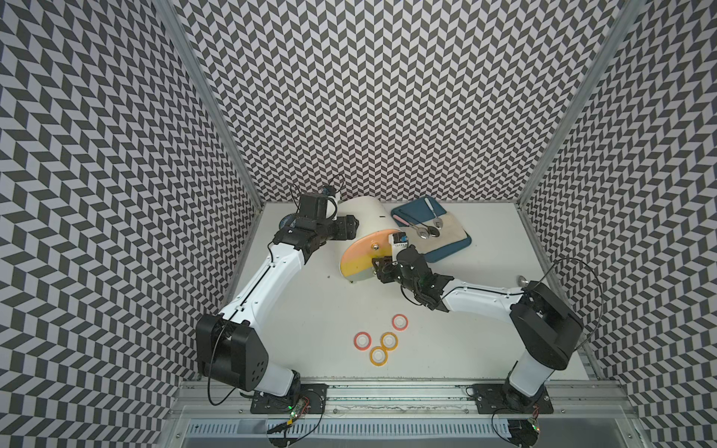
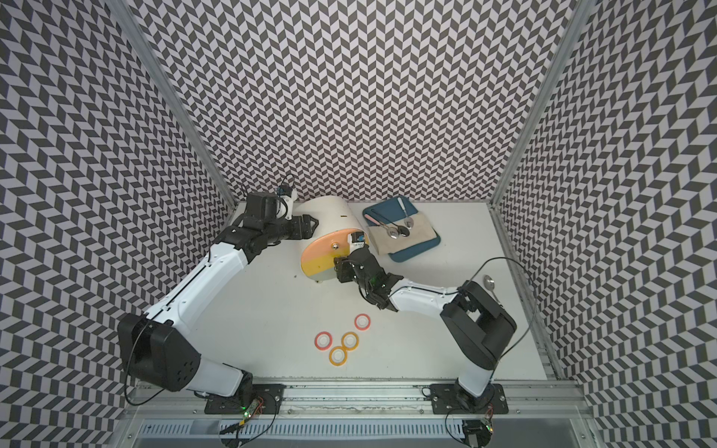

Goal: Place the transparent tape into the drawer according to color
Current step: Open the drawer in the storage box.

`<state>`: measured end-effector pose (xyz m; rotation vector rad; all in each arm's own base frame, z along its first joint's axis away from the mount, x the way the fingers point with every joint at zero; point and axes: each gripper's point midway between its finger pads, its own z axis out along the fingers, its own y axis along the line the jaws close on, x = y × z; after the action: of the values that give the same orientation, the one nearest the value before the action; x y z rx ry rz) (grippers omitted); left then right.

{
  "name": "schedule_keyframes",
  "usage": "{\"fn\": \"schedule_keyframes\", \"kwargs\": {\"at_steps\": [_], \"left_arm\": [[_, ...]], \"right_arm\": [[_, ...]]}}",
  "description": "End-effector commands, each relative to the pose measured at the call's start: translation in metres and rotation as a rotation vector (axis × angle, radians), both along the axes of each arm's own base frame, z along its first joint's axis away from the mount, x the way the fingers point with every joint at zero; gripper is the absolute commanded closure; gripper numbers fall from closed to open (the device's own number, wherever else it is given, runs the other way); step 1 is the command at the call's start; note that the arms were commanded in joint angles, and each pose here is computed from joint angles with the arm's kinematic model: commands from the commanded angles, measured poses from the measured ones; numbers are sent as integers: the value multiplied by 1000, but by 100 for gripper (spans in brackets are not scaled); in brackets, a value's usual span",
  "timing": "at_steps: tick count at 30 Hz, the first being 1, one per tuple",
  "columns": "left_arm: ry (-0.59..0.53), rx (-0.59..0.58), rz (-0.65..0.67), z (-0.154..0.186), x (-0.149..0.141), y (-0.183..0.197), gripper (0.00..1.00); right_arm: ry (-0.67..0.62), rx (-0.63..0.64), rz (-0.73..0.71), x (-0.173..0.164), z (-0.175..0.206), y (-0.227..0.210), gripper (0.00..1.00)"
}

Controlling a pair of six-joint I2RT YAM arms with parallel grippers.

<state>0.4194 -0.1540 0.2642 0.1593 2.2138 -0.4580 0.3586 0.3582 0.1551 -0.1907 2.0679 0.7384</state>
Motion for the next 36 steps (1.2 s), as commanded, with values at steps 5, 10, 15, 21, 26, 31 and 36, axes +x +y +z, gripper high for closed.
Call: {"fn": "schedule_keyframes", "kwargs": {"at_steps": [5, 10, 15, 21, 26, 31, 36], "left_arm": [[114, 66, -3, -37, -14, 9, 19], [115, 67, -4, -37, -14, 10, 19], [115, 68, -4, -37, -14, 10, 20], [118, 68, -7, -39, -15, 10, 20], [116, 66, -7, -38, -14, 10, 20], [119, 70, -6, -40, -13, 10, 20], [119, 68, -5, -40, -12, 10, 20]], "right_arm": [[-42, 56, 3, 6, 16, 13, 51], [-45, 64, 3, 8, 18, 16, 53], [-48, 67, 7, 8, 19, 18, 59], [-34, 63, 18, 5, 13, 18, 76], [-27, 61, 18, -5, 13, 13, 85], [-23, 64, 15, -19, 19, 1, 87], [9, 64, 23, -38, 19, -10, 87]]}}
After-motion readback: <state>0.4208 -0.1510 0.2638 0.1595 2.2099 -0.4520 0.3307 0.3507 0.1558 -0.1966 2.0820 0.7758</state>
